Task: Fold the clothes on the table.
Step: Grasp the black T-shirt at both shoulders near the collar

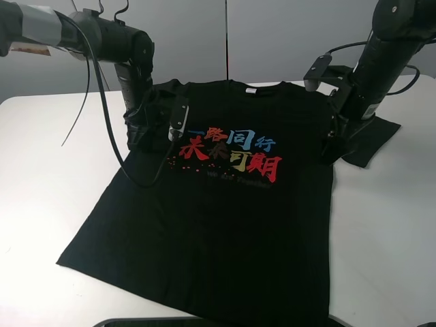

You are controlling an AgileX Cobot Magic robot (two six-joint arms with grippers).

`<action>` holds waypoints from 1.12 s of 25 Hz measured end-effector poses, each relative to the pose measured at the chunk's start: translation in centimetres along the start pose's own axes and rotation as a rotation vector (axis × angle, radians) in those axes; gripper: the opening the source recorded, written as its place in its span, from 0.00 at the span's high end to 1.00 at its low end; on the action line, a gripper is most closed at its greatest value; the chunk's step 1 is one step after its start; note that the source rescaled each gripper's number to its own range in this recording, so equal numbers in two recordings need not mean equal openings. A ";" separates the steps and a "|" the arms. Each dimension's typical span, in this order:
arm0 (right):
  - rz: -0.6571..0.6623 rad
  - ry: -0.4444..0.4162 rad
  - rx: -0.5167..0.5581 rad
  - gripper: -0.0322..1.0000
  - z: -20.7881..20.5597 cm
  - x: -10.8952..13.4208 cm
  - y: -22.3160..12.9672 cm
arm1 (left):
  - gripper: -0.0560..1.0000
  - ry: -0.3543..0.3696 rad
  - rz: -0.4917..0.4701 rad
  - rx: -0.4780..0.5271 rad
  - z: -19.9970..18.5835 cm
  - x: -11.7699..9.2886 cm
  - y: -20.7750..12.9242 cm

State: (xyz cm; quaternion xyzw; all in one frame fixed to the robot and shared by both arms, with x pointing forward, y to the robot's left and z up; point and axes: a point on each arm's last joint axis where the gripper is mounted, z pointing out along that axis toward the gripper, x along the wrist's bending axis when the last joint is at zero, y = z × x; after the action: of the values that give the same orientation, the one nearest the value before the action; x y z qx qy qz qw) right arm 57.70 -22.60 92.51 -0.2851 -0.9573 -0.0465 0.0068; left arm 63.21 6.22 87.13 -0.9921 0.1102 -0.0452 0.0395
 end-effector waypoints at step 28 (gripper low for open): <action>-0.059 0.075 0.005 0.02 1.2 1.3 -0.8 | 0.13 0.075 -0.064 -0.011 0.1 0.8 0.2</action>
State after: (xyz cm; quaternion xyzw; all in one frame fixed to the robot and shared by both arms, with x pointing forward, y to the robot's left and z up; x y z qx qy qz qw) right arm 56.24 -22.45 91.28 -0.2549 -0.9645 -0.0548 0.0422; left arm 64.01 5.89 87.08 -0.9929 0.0801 -0.0829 0.0284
